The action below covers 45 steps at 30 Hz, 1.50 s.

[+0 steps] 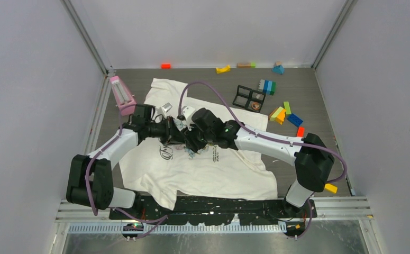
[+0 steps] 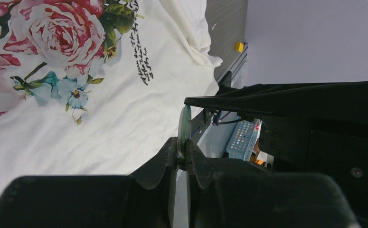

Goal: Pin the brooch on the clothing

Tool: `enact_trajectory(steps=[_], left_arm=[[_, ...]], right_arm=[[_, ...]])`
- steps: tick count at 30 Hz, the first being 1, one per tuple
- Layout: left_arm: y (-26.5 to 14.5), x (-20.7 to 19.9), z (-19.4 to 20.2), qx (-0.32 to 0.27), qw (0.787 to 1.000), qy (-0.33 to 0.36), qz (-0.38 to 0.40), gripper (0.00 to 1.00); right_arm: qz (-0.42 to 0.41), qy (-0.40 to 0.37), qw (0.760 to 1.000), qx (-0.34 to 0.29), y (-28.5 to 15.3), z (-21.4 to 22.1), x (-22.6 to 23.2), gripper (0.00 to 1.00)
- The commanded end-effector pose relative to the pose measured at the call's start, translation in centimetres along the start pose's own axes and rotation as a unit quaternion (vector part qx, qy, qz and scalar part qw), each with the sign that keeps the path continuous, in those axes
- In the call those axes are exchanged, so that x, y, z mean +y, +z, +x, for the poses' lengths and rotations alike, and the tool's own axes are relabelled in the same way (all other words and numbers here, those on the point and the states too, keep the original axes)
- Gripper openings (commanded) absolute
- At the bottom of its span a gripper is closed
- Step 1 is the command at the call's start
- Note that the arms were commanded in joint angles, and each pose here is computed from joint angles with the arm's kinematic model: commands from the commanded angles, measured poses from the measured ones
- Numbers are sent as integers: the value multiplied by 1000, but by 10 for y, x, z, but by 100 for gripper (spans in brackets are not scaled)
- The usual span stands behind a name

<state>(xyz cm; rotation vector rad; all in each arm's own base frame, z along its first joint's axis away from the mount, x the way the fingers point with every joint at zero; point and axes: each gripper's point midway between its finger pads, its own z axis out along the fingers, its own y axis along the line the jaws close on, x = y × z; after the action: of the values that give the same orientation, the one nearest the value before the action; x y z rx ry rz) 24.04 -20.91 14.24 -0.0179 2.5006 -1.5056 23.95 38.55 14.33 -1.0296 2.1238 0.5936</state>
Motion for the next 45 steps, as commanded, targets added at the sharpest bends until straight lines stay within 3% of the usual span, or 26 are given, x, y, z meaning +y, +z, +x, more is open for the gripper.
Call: enact_trajectory(steps=[1,3,6,9,13,18,34,45], left_arm=[[1,-20,-4,1,999,17,48,8],[1,-23,-3,1,998,14,59,1],[0,-23,-1,-6,998,5,57,0],[-2,-18,-4,-33,999,-9,34,0],[-5,-6,-13,-90,995,-32,-7,0],[-5,-4,-17,-123,990,-70,-4,0],[-11,-8,-11,-140,986,-89,2,0],[-13,-11,-8,-135,987,-91,4,0]], right_arm=[[-10,-11,998,-61,-23,-40,8,30],[-8,-11,998,-60,-23,-39,8,31],[-1,-11,998,-59,-25,-39,6,38],[26,-8,998,-62,-29,-40,-3,61],[62,-15,995,-72,-39,-42,-11,70],[121,-43,990,-56,-40,-34,-18,70],[106,-120,986,-41,-8,-19,23,61],[195,-190,960,-61,3,-26,6,53]])
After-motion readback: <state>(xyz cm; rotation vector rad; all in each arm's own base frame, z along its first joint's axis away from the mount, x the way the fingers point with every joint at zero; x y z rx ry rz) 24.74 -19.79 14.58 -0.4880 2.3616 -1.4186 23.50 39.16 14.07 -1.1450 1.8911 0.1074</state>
